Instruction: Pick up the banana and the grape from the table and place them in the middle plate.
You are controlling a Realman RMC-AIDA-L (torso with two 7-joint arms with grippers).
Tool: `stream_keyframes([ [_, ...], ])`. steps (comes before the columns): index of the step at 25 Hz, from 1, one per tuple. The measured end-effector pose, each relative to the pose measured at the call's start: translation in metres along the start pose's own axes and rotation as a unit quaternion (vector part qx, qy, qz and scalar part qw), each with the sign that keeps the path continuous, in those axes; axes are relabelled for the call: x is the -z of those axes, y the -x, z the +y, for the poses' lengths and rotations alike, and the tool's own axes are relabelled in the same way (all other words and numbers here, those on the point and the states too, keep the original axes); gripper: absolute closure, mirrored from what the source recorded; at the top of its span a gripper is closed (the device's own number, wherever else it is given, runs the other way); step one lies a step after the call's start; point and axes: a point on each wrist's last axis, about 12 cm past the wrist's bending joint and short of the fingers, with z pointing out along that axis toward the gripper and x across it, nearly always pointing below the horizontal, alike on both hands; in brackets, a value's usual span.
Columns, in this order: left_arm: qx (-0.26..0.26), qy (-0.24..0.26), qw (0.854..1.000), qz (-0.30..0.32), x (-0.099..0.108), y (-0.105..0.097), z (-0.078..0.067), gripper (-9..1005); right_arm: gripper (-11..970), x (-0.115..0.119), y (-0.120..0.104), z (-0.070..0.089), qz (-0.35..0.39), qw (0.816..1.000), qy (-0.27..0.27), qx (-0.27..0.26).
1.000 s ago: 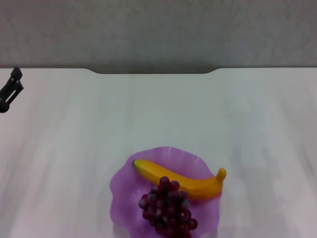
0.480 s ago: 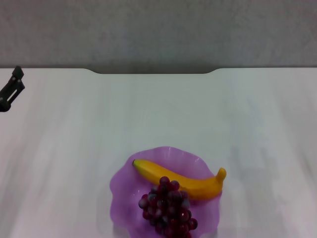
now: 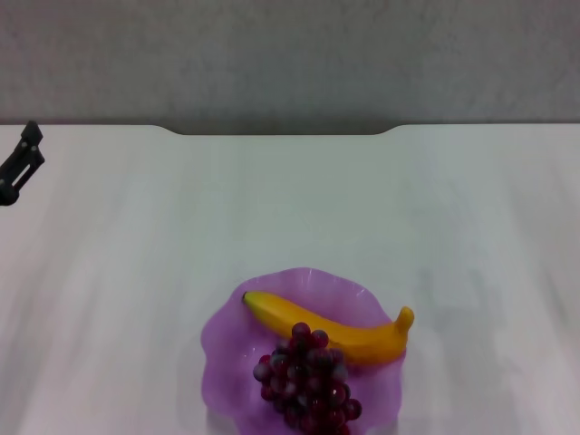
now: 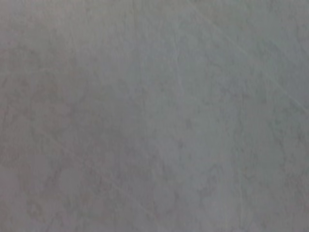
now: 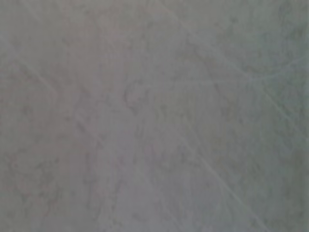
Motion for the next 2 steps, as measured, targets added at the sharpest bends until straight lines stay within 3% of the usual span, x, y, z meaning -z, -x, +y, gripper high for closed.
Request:
stream_keyframes([
  [2,0.0,0.0,1.0,0.0,0.0001,-0.0002,-0.0002,135,165,0.0001,-0.0002,0.0009,0.0,1.0,0.002,0.0],
])
